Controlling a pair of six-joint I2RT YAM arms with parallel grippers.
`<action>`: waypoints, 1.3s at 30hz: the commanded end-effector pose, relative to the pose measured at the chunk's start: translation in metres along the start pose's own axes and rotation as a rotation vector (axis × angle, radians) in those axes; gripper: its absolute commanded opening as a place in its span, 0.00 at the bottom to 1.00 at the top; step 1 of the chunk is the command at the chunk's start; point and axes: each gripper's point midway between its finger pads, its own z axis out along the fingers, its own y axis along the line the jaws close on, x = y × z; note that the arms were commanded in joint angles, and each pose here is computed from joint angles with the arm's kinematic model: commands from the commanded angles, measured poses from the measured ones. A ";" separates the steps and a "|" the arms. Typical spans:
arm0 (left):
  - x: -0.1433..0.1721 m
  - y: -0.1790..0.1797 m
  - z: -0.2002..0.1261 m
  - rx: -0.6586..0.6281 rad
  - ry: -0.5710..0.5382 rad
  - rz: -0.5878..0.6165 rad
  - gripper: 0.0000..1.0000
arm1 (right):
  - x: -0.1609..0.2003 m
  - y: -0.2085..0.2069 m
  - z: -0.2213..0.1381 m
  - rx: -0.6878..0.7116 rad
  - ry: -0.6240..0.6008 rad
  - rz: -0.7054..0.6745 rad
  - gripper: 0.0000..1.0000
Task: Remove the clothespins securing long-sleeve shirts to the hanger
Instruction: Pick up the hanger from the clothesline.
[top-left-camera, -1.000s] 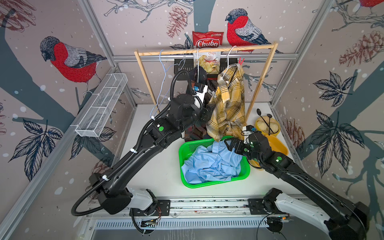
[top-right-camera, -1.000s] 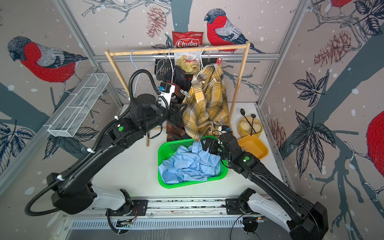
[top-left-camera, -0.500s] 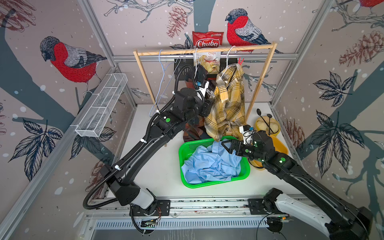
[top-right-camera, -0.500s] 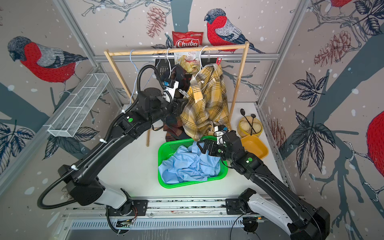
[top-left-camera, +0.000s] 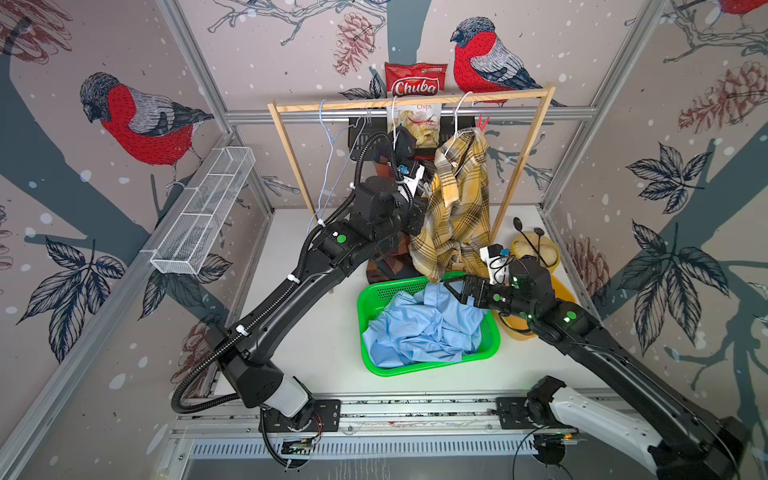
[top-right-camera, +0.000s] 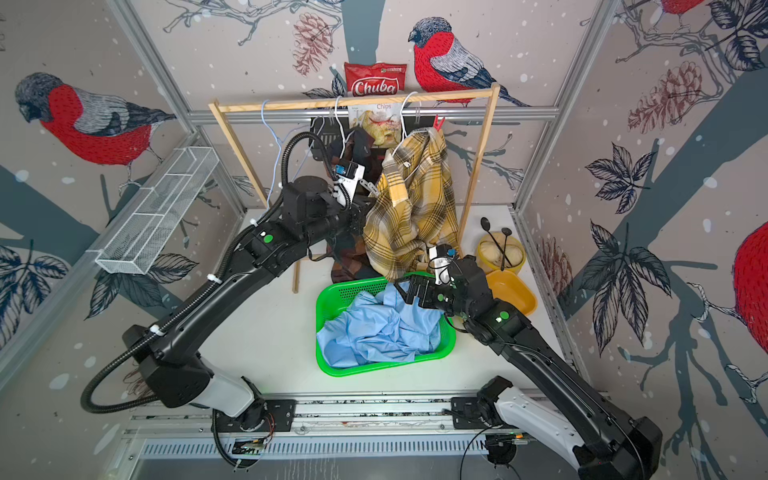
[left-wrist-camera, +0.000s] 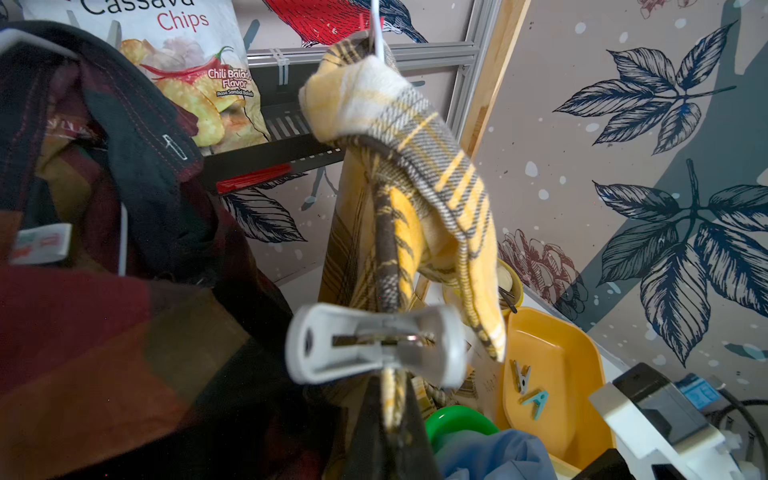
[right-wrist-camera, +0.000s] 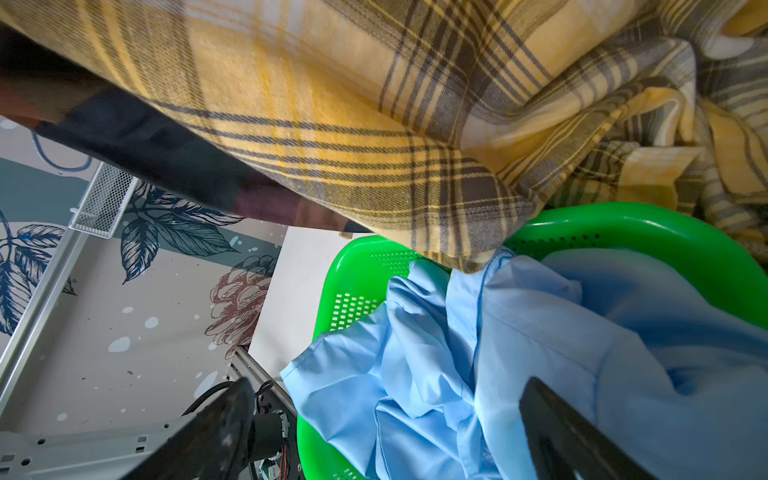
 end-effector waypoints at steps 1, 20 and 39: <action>-0.017 -0.010 -0.005 0.042 -0.057 -0.003 0.00 | -0.006 -0.003 -0.004 0.041 -0.014 -0.045 1.00; -0.091 -0.032 -0.046 -0.046 -0.262 0.061 0.00 | -0.058 -0.013 -0.030 0.250 -0.180 -0.191 1.00; -0.073 -0.044 -0.071 0.031 -0.209 0.040 0.00 | -0.041 0.054 0.029 0.005 -0.109 -0.287 1.00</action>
